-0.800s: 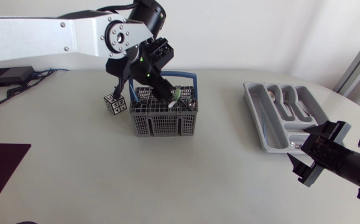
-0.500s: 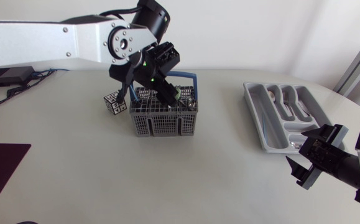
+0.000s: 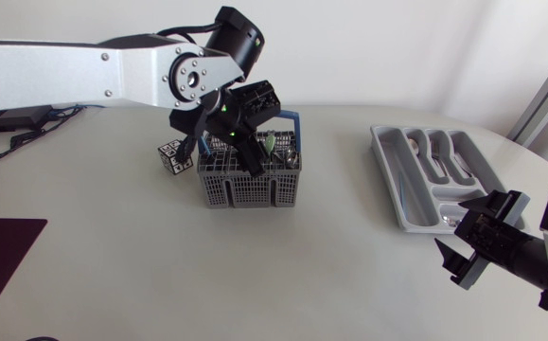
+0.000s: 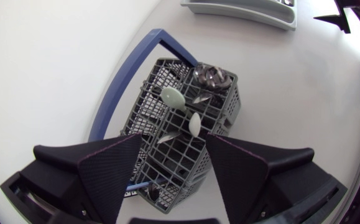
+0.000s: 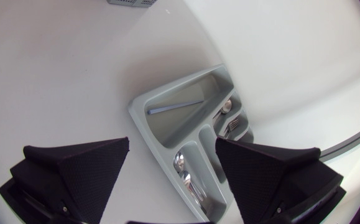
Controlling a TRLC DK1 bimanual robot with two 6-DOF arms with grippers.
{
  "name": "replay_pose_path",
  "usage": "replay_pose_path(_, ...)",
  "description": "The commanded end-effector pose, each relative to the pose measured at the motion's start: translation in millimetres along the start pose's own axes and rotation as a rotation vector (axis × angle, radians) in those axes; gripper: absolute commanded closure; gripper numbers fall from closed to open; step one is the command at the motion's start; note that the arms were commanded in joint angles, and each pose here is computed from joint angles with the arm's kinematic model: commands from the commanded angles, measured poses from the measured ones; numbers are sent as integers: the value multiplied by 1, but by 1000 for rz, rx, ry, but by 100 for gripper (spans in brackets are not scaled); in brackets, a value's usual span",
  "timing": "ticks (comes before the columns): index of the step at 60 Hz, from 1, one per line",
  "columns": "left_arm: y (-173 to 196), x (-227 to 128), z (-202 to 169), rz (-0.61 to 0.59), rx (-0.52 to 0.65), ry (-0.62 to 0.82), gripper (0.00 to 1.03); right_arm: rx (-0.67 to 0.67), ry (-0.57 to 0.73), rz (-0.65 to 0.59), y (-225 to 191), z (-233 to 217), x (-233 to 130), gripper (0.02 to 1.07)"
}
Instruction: Transfer all utensils from the basket to the drawer tray.
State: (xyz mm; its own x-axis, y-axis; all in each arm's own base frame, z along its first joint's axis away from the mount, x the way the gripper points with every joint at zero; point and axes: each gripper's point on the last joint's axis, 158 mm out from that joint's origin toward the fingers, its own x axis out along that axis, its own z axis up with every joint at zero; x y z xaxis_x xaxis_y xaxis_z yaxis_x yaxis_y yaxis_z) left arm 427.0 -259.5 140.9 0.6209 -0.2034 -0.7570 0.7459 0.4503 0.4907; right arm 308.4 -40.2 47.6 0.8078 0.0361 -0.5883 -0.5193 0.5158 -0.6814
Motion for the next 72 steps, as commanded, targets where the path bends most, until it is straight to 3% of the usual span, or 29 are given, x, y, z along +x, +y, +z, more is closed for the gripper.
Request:
replay_pose_path(1,-7,-2,7,-8,-21,-6,39,16,6,19,10,-3,1,7)
replay_pose_path(9,-18,7,3,-21,-10,18,40,15,6,18,10,-2,1,7)
replay_pose_path(22,-25,22,-4,-15,8,64,57,13,4,19,10,-1,0,7)
replay_pose_path(40,-24,32,-4,-7,8,77,63,83,-13,27,10,19,-3,7)
replay_pose_path(60,-25,37,1,1,26,70,91,256,-58,198,35,61,-14,7)
replay_pose_path(72,-30,42,3,-7,43,72,93,297,-103,264,42,91,-20,7)
